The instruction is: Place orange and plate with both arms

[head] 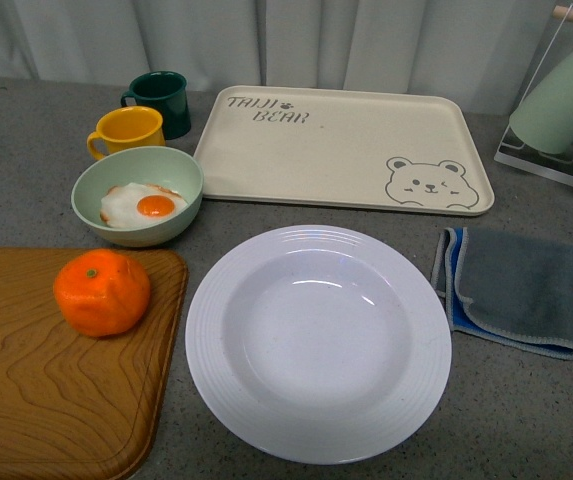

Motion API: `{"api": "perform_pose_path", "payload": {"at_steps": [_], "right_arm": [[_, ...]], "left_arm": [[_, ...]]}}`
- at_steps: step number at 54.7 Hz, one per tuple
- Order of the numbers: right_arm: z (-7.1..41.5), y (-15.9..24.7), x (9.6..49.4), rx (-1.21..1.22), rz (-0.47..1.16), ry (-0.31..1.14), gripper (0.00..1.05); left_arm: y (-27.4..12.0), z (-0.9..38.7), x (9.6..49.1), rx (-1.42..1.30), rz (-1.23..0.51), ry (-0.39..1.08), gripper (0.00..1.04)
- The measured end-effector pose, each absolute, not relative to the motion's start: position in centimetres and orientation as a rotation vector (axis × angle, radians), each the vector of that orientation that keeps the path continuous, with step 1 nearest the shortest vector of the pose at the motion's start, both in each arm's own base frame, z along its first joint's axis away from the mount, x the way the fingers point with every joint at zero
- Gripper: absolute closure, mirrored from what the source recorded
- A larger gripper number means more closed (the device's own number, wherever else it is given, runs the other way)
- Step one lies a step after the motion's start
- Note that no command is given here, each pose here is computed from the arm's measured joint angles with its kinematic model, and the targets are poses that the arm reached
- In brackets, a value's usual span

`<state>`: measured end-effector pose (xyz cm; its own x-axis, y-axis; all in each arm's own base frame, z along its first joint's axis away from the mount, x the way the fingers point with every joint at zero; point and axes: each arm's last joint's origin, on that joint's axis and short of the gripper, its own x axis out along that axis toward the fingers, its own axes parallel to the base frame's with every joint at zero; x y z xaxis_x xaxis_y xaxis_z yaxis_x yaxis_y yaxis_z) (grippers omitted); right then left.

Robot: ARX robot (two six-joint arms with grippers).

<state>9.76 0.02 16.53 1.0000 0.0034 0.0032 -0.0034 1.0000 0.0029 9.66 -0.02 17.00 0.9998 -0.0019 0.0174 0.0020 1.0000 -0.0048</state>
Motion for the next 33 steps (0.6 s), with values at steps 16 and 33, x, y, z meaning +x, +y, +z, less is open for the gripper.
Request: {"api": "perform_pose_path", "payload": {"at_steps": [16, 33], "right_arm": [[16.5, 0.0, 9.8, 0.003, 0.003, -0.004, 0.09], [16.5, 0.0, 9.8, 0.003, 0.003, -0.004, 0.09]], "left_arm": [[-2.4, 16.0, 17.3, -0.157, -0.057, 0.382, 0.07], [-3.2, 11.4, 25.3, -0.146, -0.129, 0.649, 0.07]]}}
